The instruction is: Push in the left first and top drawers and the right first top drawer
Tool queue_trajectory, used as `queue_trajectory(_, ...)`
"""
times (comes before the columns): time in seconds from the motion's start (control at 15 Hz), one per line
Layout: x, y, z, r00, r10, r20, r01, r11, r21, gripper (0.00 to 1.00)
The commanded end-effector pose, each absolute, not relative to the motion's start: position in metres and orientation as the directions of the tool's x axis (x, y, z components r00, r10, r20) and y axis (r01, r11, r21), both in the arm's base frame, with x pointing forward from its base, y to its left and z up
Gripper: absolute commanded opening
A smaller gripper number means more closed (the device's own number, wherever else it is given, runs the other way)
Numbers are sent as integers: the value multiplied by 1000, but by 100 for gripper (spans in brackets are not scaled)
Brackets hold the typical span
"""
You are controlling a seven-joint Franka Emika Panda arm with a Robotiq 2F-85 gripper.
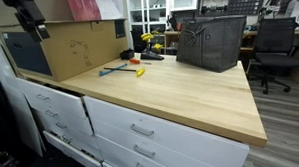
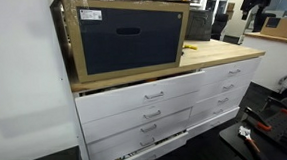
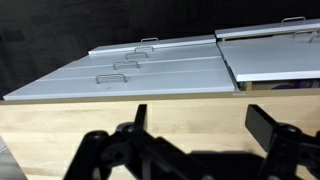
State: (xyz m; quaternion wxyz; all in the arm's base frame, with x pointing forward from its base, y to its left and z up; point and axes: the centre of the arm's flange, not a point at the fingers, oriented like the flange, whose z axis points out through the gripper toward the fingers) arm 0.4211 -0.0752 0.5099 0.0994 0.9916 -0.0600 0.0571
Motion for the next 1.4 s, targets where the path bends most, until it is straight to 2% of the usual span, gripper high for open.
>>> queue_trajectory(0.0,427,-78,503,985,-126,117,-146,-971,190,100)
queue_trajectory(0.6,444,-133,424,970,-236,-48,-225,-959,172,100)
queue_trajectory(0.87,445,-158,385,956,-280,-92,-253,-940,230,100)
queue_trajectory(1.33,455,-203,303,871,-471,-144,-410,-856,315,100)
